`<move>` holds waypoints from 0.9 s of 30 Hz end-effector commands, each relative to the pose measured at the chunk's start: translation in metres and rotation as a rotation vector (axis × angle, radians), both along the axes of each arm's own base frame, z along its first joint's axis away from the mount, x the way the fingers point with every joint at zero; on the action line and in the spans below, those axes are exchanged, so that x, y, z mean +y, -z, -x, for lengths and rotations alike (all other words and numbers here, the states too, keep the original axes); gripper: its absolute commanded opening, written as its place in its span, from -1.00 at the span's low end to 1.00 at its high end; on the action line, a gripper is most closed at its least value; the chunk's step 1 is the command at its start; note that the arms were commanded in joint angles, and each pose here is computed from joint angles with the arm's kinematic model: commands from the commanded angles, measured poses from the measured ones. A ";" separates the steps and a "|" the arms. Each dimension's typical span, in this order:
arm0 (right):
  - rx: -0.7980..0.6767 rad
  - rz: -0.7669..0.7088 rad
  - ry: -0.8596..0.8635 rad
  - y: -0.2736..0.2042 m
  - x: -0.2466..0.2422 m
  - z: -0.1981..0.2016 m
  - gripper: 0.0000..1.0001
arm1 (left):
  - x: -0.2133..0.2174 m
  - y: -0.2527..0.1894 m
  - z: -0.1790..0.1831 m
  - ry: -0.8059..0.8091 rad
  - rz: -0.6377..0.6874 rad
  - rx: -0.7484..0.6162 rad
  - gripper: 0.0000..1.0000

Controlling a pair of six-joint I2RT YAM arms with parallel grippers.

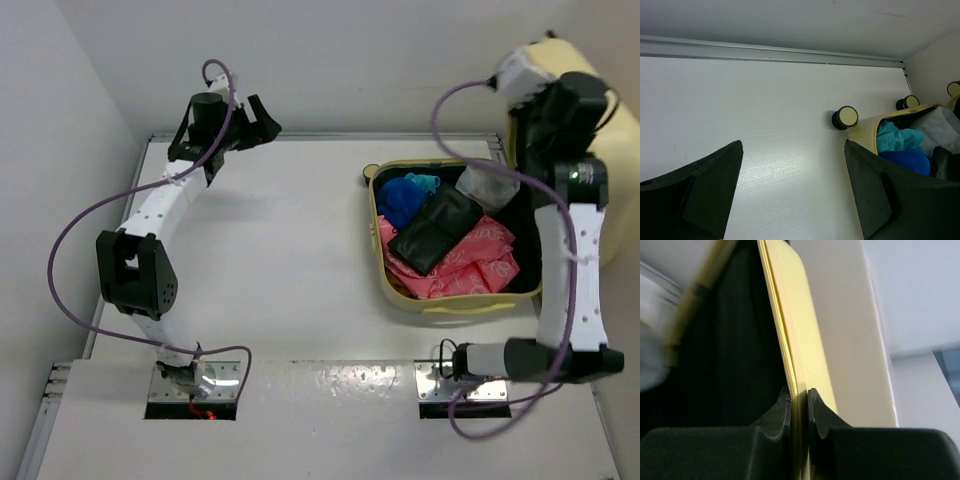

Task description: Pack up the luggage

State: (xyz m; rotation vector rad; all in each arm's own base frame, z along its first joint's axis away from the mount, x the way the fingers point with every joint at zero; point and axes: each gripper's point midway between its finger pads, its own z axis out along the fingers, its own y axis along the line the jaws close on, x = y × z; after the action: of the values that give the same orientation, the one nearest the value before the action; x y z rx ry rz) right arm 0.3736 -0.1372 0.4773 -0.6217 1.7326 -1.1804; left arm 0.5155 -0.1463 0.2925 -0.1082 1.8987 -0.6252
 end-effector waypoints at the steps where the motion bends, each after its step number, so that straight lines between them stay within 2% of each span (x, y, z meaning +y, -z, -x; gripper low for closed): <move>1: 0.022 -0.223 -0.376 0.023 0.132 0.015 -1.00 | -0.003 -0.021 0.010 0.013 0.029 -0.034 0.75; 2: 0.050 -0.282 -0.407 0.033 0.151 0.019 -1.00 | -0.004 -0.021 0.011 0.011 0.037 -0.031 0.75; 3: 0.120 -0.349 -0.449 0.049 0.172 0.029 -0.49 | -0.004 -0.014 0.012 0.011 0.034 -0.011 0.75; 4: 0.130 -0.456 -0.531 0.048 0.209 0.042 -0.15 | -0.004 -0.010 0.013 0.008 0.040 0.001 0.75; 5: 0.221 -0.504 -0.621 0.061 0.241 0.059 0.22 | -0.004 -0.010 0.013 0.008 0.040 0.002 0.75; 6: 0.326 -0.570 -0.769 0.071 0.280 0.083 0.47 | -0.003 -0.015 0.015 0.008 0.042 -0.009 0.75; 7: 0.344 -0.770 -0.820 0.061 0.306 0.101 0.68 | -0.003 -0.010 0.016 0.008 0.040 0.001 0.75; 8: 0.384 -0.823 -0.860 0.060 0.320 0.110 0.75 | -0.001 -0.008 0.016 -0.004 0.035 0.011 0.75; 9: 0.420 -0.885 -0.953 0.051 0.337 0.123 0.78 | -0.001 -0.008 0.018 -0.004 0.035 0.011 0.75; 10: 0.389 -1.008 -0.967 0.027 0.342 0.131 0.78 | 0.002 -0.008 0.020 -0.012 0.024 0.007 0.75; 11: 0.343 -1.034 -0.994 0.007 0.344 0.128 0.74 | 0.004 -0.003 0.020 -0.022 0.020 0.015 0.75; 12: 0.286 -1.041 -0.992 -0.007 0.335 0.125 0.74 | 0.004 -0.006 0.023 -0.022 0.020 0.011 0.75; 13: 0.224 -1.006 -0.932 -0.009 0.322 0.115 0.63 | 0.007 -0.002 0.026 -0.037 0.015 0.017 0.75; 14: 0.086 -0.949 -0.955 -0.032 0.308 0.113 0.56 | 0.008 0.003 0.027 -0.037 0.013 0.028 0.75; 15: 0.086 -0.906 -0.896 -0.016 0.300 0.101 0.52 | 0.014 0.004 0.028 -0.055 0.010 0.029 0.75; 16: -0.034 -0.825 -0.800 -0.026 0.271 0.092 0.45 | 0.014 0.014 0.030 -0.055 0.005 0.051 0.75; 17: -0.026 -0.735 -0.741 -0.001 0.259 0.078 0.41 | 0.015 0.017 0.033 -0.055 0.004 0.056 0.75; 18: -0.079 -0.687 -0.708 -0.003 0.249 0.069 0.39 | 0.015 0.021 0.034 -0.055 0.003 0.065 0.75; 19: -0.161 -0.563 -0.560 -0.007 0.203 0.064 0.34 | 0.015 0.030 0.036 -0.055 -0.001 0.084 0.75; 20: -0.130 -0.511 -0.497 0.022 0.192 0.054 0.27 | 0.015 0.028 0.037 -0.058 0.008 0.079 0.75; 21: -0.233 -0.478 -0.448 0.017 0.173 0.052 0.20 | 0.015 0.028 0.037 -0.058 0.009 0.079 0.75; 22: -0.250 -0.388 -0.316 0.023 0.133 0.048 0.07 | 0.016 0.039 0.040 -0.059 0.004 0.103 0.75; 23: -0.228 -0.368 -0.259 0.043 0.119 0.043 0.00 | 0.016 0.037 0.039 -0.058 0.006 0.092 0.75; 24: -0.230 -0.350 -0.129 0.052 0.077 0.044 -0.05 | 0.016 0.038 0.042 -0.058 0.005 0.095 0.75; 26: -0.201 -0.392 -0.091 0.067 0.058 0.035 -0.24 | 0.016 0.044 0.043 -0.059 0.003 0.107 0.75; 27: -0.201 -0.399 0.020 0.077 0.019 0.041 -0.29 | 0.016 0.044 0.043 -0.059 0.003 0.107 0.75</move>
State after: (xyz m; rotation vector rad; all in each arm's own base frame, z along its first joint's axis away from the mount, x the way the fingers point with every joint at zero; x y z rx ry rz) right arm 0.3319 -0.0548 0.3868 -0.4126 1.7573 -0.6684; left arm 0.4729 -0.1336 0.2221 -0.2014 2.0669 -0.5822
